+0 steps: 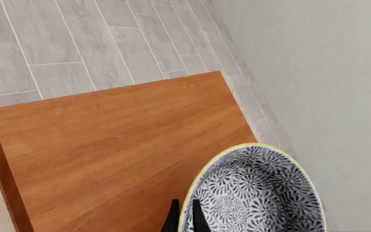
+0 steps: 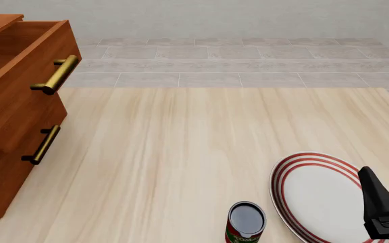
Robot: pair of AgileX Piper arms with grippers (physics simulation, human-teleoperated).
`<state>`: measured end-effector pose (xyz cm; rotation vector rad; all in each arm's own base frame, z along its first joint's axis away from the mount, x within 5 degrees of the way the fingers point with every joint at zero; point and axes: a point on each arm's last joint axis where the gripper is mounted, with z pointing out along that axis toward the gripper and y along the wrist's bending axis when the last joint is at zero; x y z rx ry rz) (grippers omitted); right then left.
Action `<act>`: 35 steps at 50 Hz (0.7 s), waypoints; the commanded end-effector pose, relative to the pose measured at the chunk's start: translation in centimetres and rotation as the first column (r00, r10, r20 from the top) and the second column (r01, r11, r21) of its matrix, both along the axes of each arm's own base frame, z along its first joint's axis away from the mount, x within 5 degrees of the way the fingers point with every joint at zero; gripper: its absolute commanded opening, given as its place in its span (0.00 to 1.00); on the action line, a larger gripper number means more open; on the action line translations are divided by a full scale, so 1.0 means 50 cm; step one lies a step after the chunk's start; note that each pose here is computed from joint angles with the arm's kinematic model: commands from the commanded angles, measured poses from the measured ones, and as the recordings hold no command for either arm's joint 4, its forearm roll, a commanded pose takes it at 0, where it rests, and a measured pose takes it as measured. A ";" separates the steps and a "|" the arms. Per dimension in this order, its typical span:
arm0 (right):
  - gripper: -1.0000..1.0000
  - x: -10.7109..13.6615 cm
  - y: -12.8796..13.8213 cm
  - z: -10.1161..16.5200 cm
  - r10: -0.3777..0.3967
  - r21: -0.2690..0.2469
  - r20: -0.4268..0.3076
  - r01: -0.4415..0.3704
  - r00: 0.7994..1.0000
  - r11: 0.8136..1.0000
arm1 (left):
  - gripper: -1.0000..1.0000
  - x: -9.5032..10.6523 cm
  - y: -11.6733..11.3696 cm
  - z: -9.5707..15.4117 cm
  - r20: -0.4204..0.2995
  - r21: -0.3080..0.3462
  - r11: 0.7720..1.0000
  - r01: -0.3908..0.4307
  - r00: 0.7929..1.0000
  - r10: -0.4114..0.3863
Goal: Put the bowl on top of the cabinet.
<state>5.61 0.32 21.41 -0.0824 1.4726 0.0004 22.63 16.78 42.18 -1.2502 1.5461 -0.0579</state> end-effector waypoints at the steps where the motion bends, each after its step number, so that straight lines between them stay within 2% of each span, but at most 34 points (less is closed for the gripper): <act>1: 1.00 0.000 0.000 0.000 0.000 0.001 0.001 0.000 1.000 1.000 | 0.00 0.002 0.001 0.000 -0.017 0.013 1.000 0.008 1.000 -0.007; 2: 1.00 0.000 0.000 0.000 0.000 0.001 0.001 0.000 1.000 1.000 | 0.00 0.000 0.000 0.001 -0.014 0.014 1.000 0.006 1.000 -0.005; 3: 1.00 0.000 0.000 0.000 -0.001 0.001 0.001 0.001 1.000 1.000 | 1.00 0.001 -0.002 0.003 -0.018 0.017 1.000 0.012 1.000 -0.012; 35: 1.00 0.000 0.000 0.000 0.001 -0.001 0.002 -0.001 1.000 1.000 | 1.00 -0.020 -0.013 0.029 0.011 0.044 0.999 0.006 1.000 -0.007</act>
